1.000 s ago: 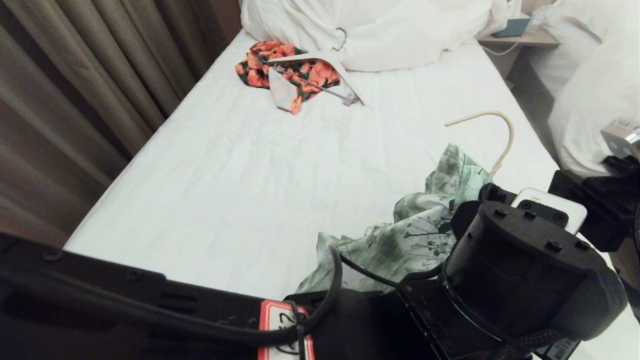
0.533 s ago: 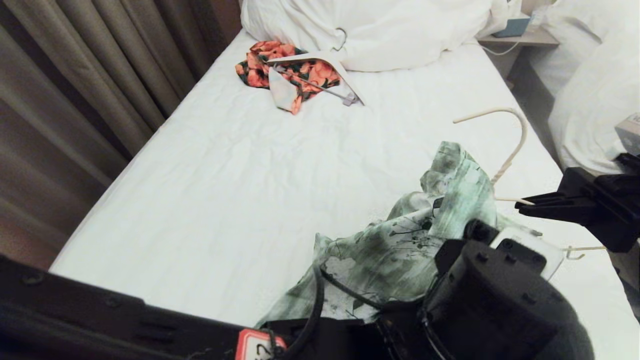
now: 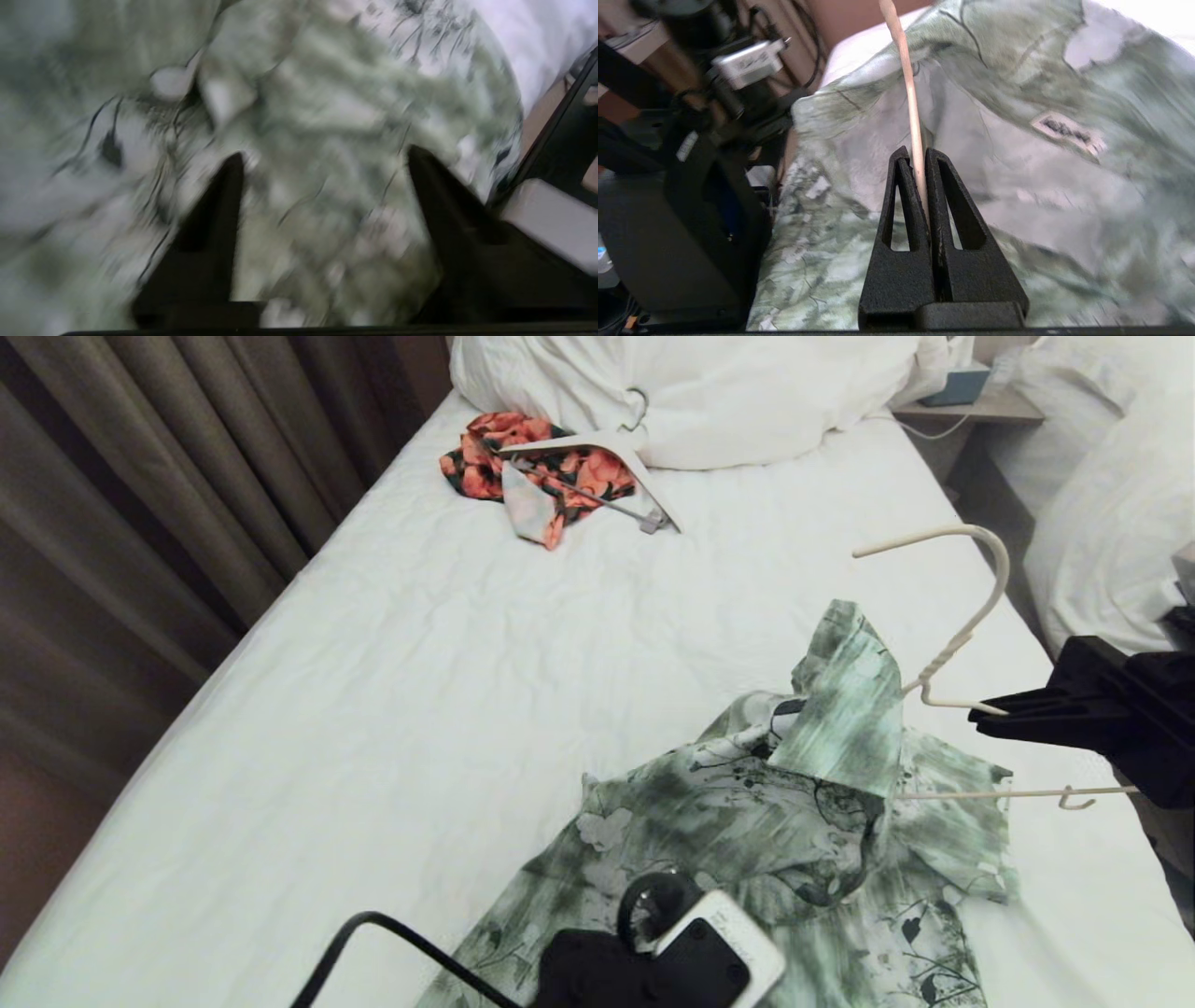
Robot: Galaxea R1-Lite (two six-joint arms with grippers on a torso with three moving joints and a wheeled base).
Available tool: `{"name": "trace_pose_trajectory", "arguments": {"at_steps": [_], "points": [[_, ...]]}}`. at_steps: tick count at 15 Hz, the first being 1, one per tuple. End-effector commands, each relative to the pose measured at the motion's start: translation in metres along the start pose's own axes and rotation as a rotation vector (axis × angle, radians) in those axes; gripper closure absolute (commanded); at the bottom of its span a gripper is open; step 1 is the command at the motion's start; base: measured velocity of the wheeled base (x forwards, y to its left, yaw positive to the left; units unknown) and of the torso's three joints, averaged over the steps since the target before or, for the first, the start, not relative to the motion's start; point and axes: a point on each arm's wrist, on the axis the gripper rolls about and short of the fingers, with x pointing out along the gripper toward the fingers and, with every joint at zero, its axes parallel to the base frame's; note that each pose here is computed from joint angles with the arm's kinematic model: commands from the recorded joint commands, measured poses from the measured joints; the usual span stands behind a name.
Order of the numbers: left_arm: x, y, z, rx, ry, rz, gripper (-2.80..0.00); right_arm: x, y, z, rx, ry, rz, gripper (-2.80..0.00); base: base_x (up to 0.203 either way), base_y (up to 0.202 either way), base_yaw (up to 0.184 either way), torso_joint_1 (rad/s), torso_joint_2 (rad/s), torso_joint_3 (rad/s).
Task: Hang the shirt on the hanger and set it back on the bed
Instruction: Hook one side of the shirt onto the hanger, then hook the other side of the shirt onto the hanger
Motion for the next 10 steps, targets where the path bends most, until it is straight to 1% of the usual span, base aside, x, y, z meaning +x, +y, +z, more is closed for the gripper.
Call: {"name": "trace_pose_trajectory", "arguments": {"at_steps": [1,3,4,5,7,8,10], "points": [[-0.029,0.015,0.001,-0.028,-0.058,0.016,0.00,0.003,0.005,0.005,-0.022,-0.010,0.018,0.00,0.000,0.000,0.000,0.000,0.00,0.000],[-0.054,0.036,0.001,-0.052,-0.112,0.057,0.00,0.010,0.007,0.007,-0.028,-0.013,0.043,0.00,0.000,0.000,0.000,0.000,0.00,0.000],[-0.065,0.054,0.001,-0.066,-0.137,0.113,0.00,0.013,0.007,0.006,-0.024,-0.014,0.057,0.00,0.000,0.000,0.000,0.000,0.00,0.000],[-0.077,0.067,0.001,-0.079,-0.167,0.157,0.00,0.015,0.008,0.006,-0.022,-0.015,0.065,0.00,0.000,0.000,0.000,0.000,0.00,0.000],[-0.107,0.090,0.006,-0.101,-0.235,0.230,0.00,0.018,0.010,0.008,-0.028,-0.018,0.079,0.00,0.000,0.000,0.000,0.000,0.00,0.000],[-0.120,0.097,0.006,-0.107,-0.251,0.248,0.00,0.021,0.011,0.009,-0.035,-0.020,0.093,0.00,0.000,0.000,0.000,0.000,0.00,0.000],[-0.132,0.104,0.002,-0.105,-0.238,0.263,0.00,0.030,0.016,0.015,-0.050,-0.026,0.131,0.00,0.000,0.000,0.000,0.000,0.00,0.000]]}}
